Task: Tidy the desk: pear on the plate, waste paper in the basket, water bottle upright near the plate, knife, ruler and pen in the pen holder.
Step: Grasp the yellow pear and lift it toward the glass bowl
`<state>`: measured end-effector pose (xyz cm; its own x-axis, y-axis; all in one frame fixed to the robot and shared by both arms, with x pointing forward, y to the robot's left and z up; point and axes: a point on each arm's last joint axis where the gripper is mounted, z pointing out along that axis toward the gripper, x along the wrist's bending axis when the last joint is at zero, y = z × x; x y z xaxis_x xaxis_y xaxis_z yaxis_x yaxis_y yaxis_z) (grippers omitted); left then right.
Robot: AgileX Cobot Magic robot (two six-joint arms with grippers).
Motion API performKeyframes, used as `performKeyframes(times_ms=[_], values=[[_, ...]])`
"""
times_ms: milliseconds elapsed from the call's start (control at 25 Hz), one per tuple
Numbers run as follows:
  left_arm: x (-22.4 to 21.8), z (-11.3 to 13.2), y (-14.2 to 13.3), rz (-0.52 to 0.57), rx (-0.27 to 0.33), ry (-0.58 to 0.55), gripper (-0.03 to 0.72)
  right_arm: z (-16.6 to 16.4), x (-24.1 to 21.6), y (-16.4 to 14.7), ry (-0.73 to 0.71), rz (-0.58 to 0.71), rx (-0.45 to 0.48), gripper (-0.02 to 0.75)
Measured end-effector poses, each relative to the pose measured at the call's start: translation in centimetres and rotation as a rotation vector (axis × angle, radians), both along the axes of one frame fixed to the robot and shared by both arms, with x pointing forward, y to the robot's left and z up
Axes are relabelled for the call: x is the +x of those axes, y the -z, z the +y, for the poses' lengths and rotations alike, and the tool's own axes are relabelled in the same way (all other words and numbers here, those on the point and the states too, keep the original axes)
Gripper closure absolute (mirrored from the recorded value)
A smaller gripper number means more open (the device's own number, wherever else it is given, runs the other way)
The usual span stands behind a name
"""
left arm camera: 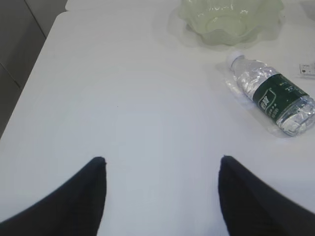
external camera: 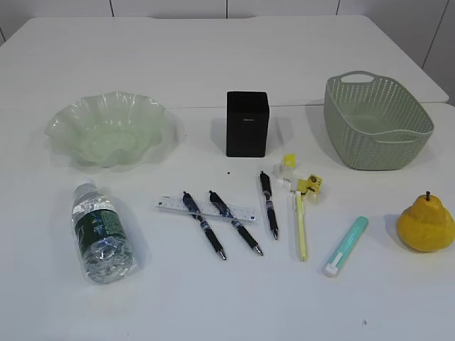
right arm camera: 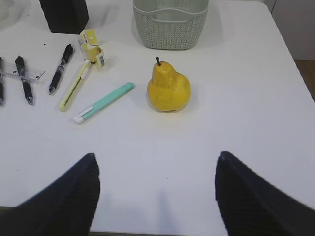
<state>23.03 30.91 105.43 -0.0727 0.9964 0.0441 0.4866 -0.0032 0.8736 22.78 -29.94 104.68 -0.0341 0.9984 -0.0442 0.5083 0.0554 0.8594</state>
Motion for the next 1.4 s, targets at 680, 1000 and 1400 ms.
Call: performKeyframes(times_ms=[680, 1000, 1400], values=[[0.8, 0.0, -1.5, -0.079, 0.010, 0.005, 0.232, 0.2, 6.2, -2.6, 0.018, -0.008, 0.044, 0.257], [5.7, -0.1, -1.9, 0.072, 0.009, 0.017, 0.232, 0.3, 13.3, -1.6, 0.022, 0.201, 0.046, 0.258], [13.0, -0.7, 0.9, 0.369, -0.080, 0.038, 0.233, 0.5, 22.5, -1.2, 0.066, 0.455, 0.091, 0.258]])
